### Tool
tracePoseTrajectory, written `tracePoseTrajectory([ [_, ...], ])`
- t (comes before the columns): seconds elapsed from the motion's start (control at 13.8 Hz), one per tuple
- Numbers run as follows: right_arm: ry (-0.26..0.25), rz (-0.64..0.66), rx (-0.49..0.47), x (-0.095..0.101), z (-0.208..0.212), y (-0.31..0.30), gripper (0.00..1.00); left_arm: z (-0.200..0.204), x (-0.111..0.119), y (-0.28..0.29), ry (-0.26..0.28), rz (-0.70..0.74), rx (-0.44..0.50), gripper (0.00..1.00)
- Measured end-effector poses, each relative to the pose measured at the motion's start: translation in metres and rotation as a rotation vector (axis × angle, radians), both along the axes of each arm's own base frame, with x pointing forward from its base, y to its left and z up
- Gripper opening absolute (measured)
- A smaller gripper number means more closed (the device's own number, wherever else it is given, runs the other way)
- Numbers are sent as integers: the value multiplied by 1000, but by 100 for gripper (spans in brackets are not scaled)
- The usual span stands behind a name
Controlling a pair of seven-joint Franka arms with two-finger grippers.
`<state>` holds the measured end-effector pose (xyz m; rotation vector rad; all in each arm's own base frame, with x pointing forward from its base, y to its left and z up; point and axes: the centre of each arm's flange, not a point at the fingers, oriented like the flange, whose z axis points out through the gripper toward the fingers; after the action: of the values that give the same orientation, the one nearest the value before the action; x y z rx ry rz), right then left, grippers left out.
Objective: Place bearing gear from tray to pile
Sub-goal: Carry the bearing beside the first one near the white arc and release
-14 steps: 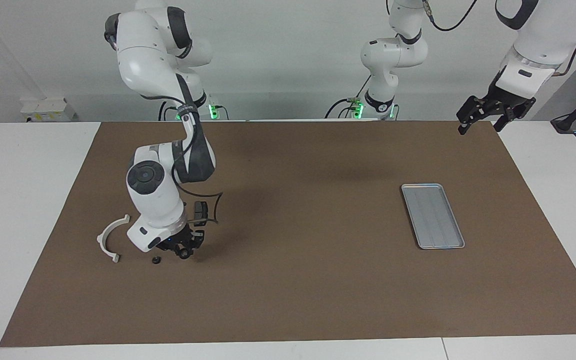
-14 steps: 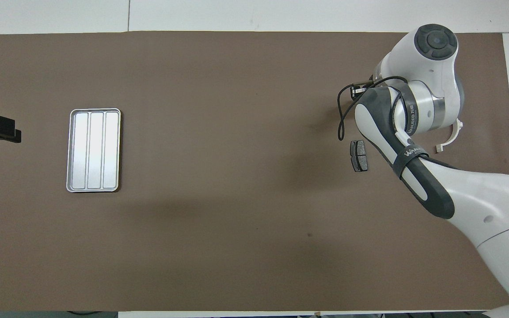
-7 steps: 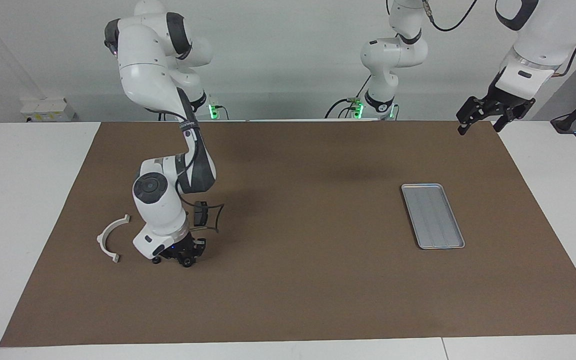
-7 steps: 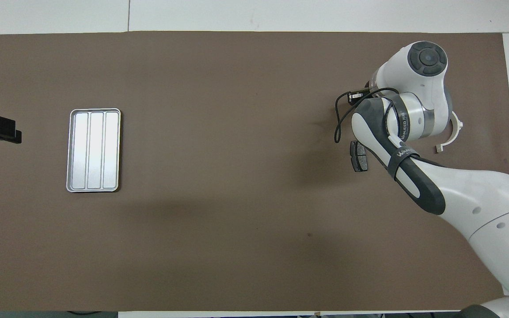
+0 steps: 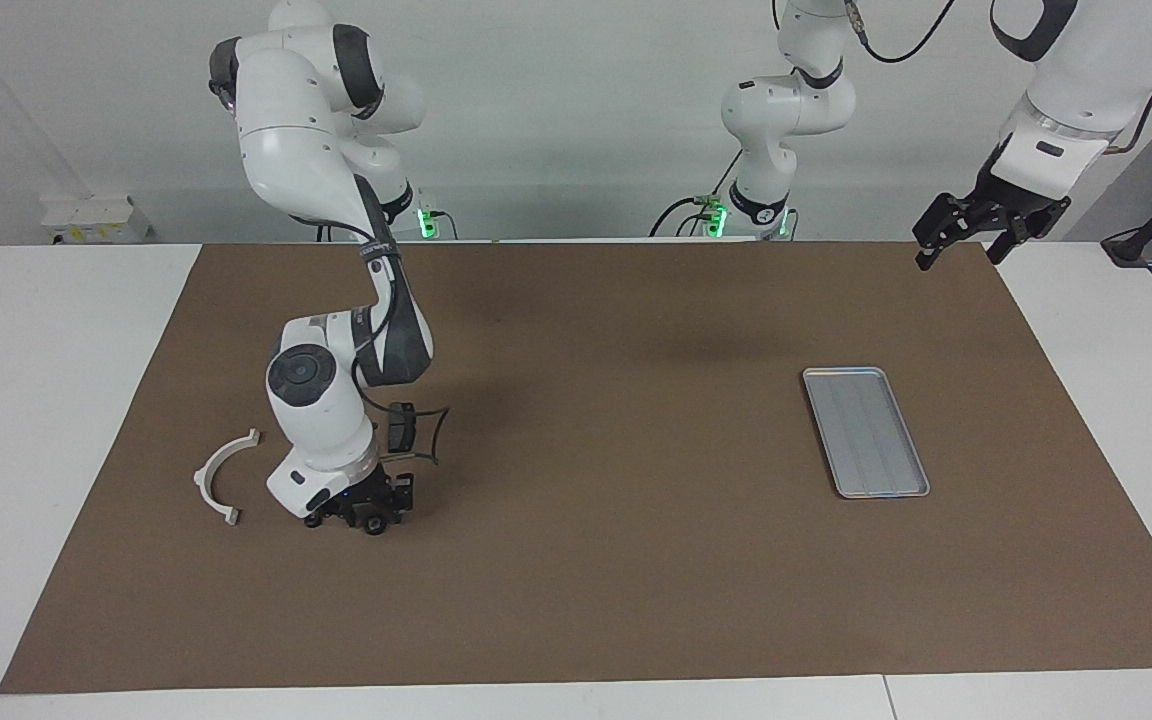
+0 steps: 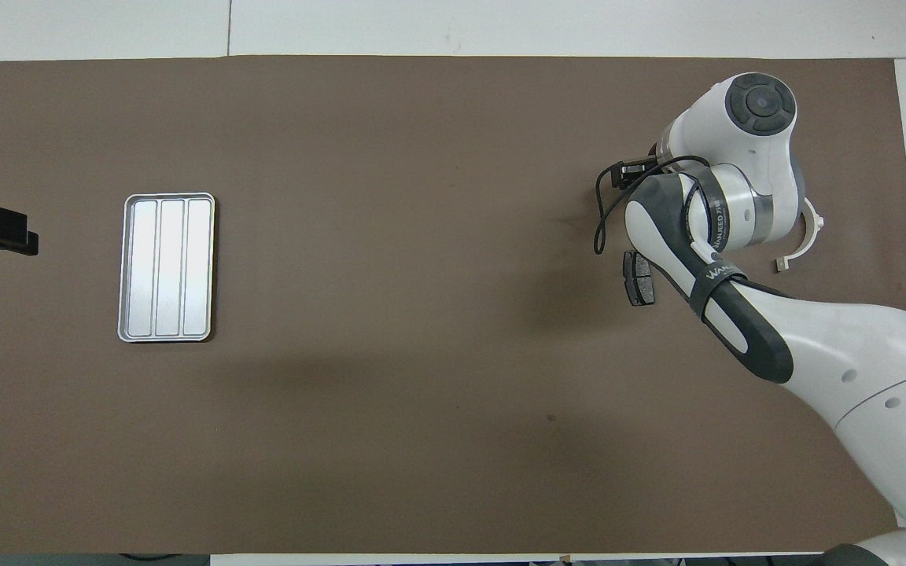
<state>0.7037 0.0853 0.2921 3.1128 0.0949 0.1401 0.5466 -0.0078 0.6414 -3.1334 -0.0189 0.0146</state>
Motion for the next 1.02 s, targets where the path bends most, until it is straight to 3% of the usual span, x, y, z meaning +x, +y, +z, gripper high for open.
tracePoseTrajectory([
  [0.07,-7,0,0,0,5,0,96,0,0,0,0,0,0,100],
  [0.15,-14,-1,1,1,10,0,100,0,0,0,0,0,0,100],
  [0.44,-21,-15,-2,1,23,-10,100,0,0,0,0,0,0,100],
  [1.02,11,-42,-10,-3,36,-29,100,0,0,0,0,0,0,100],
])
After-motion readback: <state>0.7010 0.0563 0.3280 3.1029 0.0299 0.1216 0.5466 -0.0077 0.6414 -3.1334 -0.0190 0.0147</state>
